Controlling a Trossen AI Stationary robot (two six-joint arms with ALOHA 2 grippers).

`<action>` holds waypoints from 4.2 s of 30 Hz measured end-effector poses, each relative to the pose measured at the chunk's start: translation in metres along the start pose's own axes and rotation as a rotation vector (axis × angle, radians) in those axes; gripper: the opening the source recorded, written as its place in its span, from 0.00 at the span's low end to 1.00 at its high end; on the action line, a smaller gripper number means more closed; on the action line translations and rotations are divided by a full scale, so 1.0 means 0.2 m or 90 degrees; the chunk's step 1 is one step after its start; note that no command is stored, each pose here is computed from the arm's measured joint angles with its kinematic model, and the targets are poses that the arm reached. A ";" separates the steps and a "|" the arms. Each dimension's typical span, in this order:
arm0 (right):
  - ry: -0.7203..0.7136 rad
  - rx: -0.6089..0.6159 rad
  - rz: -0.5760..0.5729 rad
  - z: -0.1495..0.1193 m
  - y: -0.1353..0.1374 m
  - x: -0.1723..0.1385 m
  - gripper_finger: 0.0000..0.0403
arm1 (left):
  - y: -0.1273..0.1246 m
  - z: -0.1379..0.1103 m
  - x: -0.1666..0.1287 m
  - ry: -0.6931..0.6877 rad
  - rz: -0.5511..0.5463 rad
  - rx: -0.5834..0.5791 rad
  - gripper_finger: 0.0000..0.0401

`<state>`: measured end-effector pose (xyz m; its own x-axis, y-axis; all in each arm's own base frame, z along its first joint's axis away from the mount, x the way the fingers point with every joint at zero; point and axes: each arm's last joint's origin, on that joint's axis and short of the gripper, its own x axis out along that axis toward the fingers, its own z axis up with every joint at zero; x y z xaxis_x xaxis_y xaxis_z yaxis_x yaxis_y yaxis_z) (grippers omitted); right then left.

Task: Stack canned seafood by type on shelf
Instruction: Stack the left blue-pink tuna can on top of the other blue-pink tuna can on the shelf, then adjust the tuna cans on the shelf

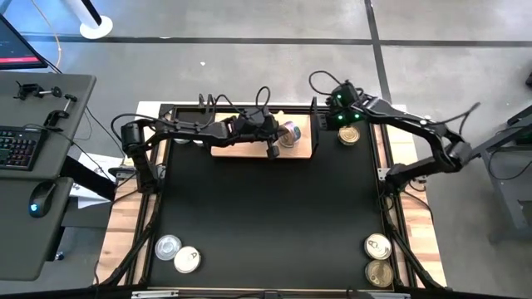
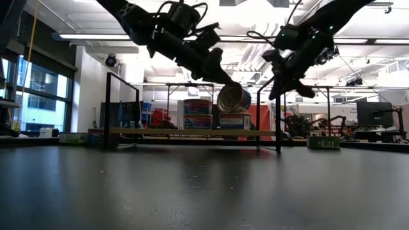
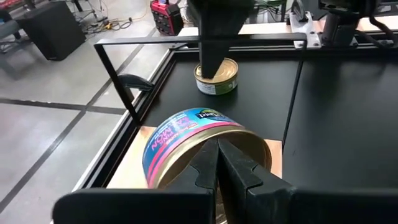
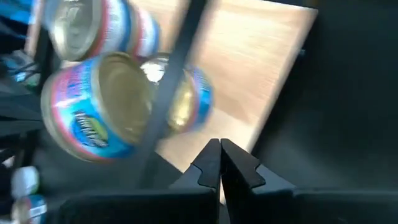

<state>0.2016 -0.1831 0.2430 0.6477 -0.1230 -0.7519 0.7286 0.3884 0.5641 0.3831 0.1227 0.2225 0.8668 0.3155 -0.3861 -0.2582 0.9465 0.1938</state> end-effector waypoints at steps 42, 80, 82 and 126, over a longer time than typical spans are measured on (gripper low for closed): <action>-0.122 0.206 0.260 -0.09 -0.24 0.28 0.00 | 0.05 -0.01 0.00 0.008 0.015 0.022 0.00; -0.077 0.193 0.313 -0.12 -0.16 0.33 0.00 | 0.08 -0.08 0.08 0.005 0.027 0.021 0.00; -0.084 0.195 0.309 -0.12 -0.17 0.33 0.00 | 0.08 -0.08 0.08 0.005 0.026 0.018 0.00; -0.228 -0.043 0.287 -0.06 -0.19 0.03 0.00 | 0.62 0.10 -0.37 0.469 -0.041 0.096 0.00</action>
<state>0.1747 -0.1874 0.2129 0.9345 -0.2279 -0.2733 0.3545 0.5298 0.7705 0.2951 0.2147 0.2924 0.3554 0.2741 -0.8936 -0.1096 0.9617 0.2513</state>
